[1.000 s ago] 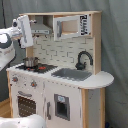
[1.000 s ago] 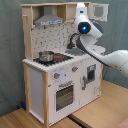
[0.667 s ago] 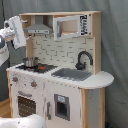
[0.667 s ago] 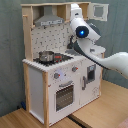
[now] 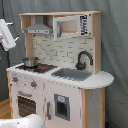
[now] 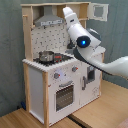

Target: Play with the kitchen

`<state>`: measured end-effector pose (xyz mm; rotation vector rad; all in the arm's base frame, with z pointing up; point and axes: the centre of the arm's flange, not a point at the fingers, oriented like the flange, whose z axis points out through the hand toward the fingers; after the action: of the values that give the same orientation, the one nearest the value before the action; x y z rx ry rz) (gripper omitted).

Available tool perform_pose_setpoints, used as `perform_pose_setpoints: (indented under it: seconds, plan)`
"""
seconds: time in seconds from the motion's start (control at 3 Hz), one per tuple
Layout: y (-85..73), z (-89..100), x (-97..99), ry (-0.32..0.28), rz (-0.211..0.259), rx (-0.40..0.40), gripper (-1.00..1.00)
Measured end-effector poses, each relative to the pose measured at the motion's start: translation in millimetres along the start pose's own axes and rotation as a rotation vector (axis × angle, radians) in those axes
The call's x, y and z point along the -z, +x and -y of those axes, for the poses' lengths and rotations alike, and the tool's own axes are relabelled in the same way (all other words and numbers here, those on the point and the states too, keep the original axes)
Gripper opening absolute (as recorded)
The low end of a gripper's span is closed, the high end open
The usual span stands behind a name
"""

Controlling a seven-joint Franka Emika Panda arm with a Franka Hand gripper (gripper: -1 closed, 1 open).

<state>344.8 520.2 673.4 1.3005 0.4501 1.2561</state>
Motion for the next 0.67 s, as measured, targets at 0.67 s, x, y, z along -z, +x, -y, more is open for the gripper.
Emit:
perform_pose_setpoints:
  seconds: [0.67]
  plan:
    - [6.0,58.1,23.2,0.007,-0.141,0.205,1.00]
